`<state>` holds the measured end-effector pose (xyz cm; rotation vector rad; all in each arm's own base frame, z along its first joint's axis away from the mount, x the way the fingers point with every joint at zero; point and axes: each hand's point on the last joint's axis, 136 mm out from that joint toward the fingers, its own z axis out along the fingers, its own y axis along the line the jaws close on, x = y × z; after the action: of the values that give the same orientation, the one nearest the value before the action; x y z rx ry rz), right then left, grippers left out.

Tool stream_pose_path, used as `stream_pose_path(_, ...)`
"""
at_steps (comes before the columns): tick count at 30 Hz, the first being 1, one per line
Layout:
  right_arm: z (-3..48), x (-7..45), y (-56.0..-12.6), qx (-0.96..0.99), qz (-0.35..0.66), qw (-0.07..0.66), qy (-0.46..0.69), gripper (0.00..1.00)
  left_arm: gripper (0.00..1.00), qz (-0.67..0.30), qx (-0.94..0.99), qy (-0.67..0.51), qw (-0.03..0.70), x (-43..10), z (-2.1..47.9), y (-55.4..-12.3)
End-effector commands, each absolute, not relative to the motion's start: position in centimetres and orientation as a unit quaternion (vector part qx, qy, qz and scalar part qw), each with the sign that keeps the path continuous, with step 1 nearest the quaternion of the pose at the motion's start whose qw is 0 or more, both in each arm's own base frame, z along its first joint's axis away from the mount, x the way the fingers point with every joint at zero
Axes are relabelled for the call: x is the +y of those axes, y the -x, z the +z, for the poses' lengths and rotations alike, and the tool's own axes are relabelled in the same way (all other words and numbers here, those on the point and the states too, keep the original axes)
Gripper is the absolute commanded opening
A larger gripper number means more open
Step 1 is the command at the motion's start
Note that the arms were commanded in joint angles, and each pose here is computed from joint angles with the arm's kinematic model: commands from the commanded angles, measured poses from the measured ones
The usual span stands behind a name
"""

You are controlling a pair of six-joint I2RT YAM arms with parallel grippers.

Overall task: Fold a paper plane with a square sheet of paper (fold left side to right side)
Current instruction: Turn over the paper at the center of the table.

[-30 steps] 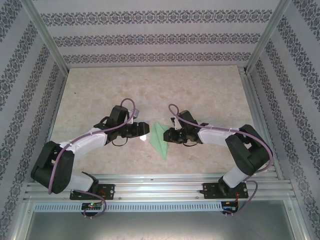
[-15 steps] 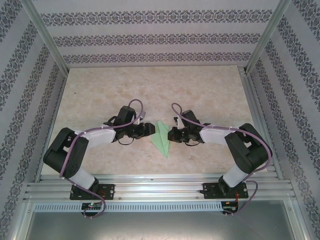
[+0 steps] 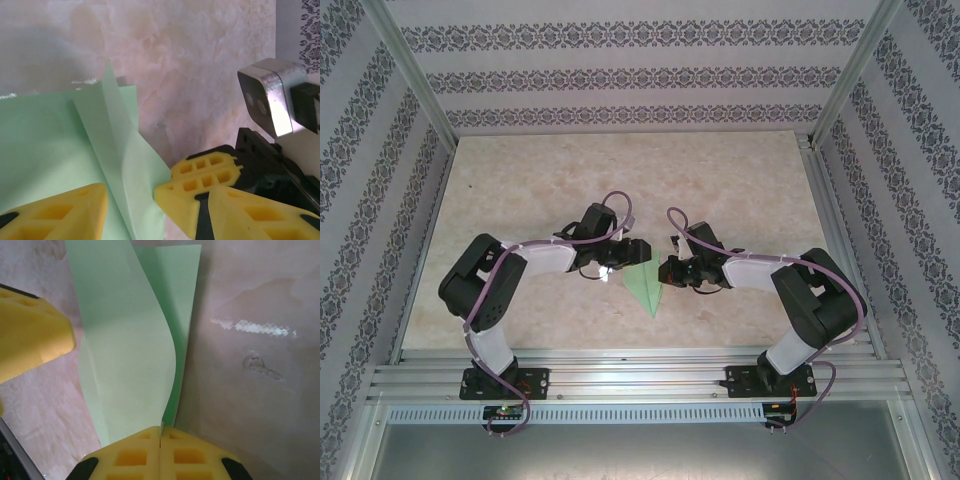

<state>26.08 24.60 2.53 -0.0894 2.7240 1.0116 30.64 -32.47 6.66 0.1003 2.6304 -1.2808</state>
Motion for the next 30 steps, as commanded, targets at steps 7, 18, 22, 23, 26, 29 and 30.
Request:
stream_pose_path(7,3.5,24.8,-26.3,0.922,0.363,0.129,0.038,0.04,0.40,-0.396,0.911,-0.054,0.104,-33.7,4.1,-31.3)
stream_pose_path(18,4.1,24.6,-26.6,0.923,0.359,0.135,0.039,0.07,0.24,-0.345,0.929,-0.071,0.113,-32.2,3.6,-31.1)
stream_pose_path(22,4.4,24.7,-26.7,0.920,0.364,0.138,0.039,0.07,0.15,-0.350,0.926,-0.078,0.115,-32.3,4.0,-31.1)
stream_pose_path(23,4.7,24.7,-26.7,0.919,0.366,0.140,0.040,0.09,0.12,-0.356,0.924,-0.080,0.115,-32.5,4.2,-31.0)
stream_pose_path(26,5.8,24.5,-26.9,0.916,0.369,0.152,0.041,0.15,0.05,-0.376,0.914,-0.089,0.122,-33.1,5.1,-31.0)
stream_pose_path(29,7.4,23.5,-27.0,0.914,0.364,0.177,0.034,0.26,0.01,-0.386,0.908,-0.096,0.135,-33.2,6.6,-31.1)
stream_pose_path(30,8.0,23.0,-27.0,0.912,0.364,0.187,0.031,0.29,0.01,-0.388,0.906,-0.098,0.139,-33.2,7.1,-31.0)
